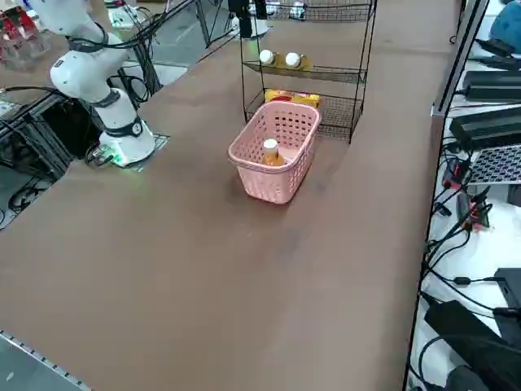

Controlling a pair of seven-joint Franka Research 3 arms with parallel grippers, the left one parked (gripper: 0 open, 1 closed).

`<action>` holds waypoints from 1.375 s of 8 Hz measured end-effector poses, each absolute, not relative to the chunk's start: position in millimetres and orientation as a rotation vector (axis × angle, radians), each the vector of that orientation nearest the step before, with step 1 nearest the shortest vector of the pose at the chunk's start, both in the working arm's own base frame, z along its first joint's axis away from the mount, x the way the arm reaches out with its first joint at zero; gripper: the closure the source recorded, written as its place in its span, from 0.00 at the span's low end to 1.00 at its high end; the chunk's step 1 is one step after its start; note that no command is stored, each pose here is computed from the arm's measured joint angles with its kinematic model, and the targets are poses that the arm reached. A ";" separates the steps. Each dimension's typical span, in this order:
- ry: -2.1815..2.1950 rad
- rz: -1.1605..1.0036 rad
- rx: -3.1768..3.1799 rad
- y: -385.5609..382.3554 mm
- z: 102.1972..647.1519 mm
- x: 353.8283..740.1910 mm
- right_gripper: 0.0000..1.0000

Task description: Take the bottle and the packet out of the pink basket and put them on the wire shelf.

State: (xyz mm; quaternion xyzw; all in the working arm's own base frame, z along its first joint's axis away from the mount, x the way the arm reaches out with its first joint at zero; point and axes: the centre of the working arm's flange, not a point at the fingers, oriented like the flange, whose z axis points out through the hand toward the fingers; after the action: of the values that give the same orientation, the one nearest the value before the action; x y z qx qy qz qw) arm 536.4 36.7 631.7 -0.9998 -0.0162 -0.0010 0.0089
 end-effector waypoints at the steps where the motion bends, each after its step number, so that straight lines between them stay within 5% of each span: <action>1: -0.051 -0.003 -3.123 36.5 631.6 536.4 0.01; 5: -0.025 0.027 -3.124 25.5 607.3 542.4 0.01; 11: -0.099 -0.047 -3.128 22.7 463.7 567.8 0.01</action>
State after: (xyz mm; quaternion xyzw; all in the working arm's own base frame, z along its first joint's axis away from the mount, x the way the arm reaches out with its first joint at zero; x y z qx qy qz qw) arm 567.8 22.7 463.7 -0.9994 -0.0317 -0.0150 0.0056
